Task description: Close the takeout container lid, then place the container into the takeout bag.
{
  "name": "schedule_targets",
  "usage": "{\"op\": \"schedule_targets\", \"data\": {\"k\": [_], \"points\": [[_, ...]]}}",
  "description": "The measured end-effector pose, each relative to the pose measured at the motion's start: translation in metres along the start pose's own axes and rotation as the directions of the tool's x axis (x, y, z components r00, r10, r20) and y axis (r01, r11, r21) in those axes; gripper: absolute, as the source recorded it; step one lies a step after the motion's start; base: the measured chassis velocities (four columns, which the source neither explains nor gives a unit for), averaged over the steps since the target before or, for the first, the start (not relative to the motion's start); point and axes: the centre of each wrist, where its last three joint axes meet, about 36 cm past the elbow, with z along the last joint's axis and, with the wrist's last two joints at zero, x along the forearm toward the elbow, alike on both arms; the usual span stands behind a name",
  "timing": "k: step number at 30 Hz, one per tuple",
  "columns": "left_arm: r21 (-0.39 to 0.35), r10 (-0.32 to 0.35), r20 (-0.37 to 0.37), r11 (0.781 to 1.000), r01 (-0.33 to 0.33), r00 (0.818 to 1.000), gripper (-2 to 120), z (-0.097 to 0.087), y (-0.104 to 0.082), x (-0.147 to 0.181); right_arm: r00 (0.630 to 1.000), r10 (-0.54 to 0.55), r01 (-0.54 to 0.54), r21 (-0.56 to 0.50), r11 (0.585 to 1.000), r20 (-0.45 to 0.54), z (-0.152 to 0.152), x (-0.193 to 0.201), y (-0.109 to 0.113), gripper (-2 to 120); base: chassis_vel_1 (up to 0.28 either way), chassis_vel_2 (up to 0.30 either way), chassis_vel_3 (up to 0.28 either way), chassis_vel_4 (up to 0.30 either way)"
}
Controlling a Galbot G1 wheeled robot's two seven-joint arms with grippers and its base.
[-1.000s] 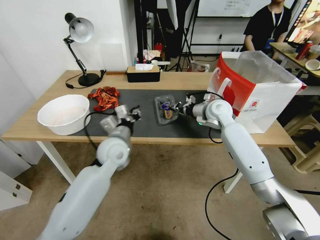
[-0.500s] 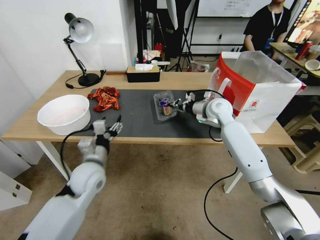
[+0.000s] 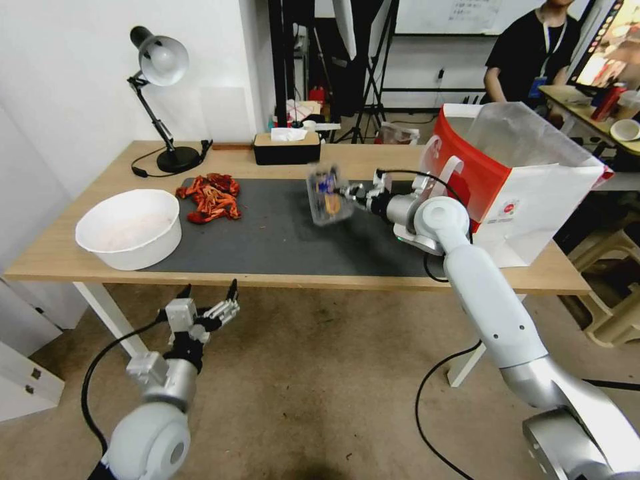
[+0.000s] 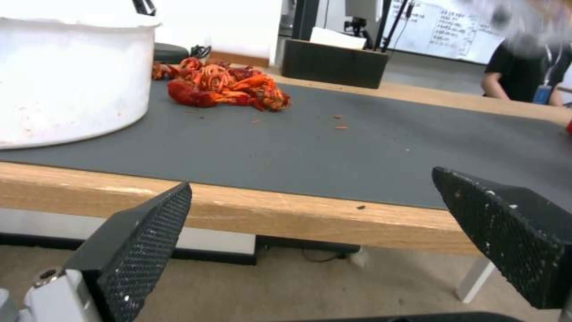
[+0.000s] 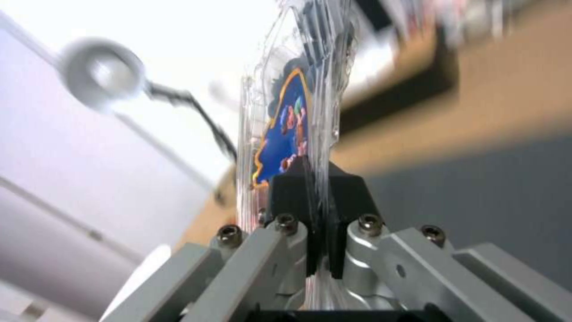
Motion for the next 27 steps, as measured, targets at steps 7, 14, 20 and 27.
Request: {"op": "schedule_targets", "data": {"k": [7,14,20,27], "points": [[0.010,0.016,0.011,1.000,-0.017,1.000,100,0.002,-0.006,-0.002,0.957,-0.033,-0.031,0.212,0.977,0.289,-0.031,0.024,0.034,0,0.000,0.000,0.000,0.000],[0.012,0.020,0.007,1.000,-0.020,1.000,100,0.010,-0.009,0.002,0.837,0.089,-0.327,0.363,0.873,0.540,-0.083,0.081,0.048,0,0.000,0.000,0.000,0.000],[0.013,0.029,0.012,0.999,-0.029,1.000,100,0.008,-0.012,0.001,0.754,0.207,-0.516,0.367,0.774,0.623,-0.115,0.138,0.034,0,0.000,0.000,0.000,0.000],[0.012,0.039,0.015,0.999,-0.039,0.999,100,0.007,-0.014,-0.002,0.745,0.278,-0.550,0.322,0.771,0.606,-0.121,0.176,0.023,0,0.000,0.000,0.000,0.000]]}}
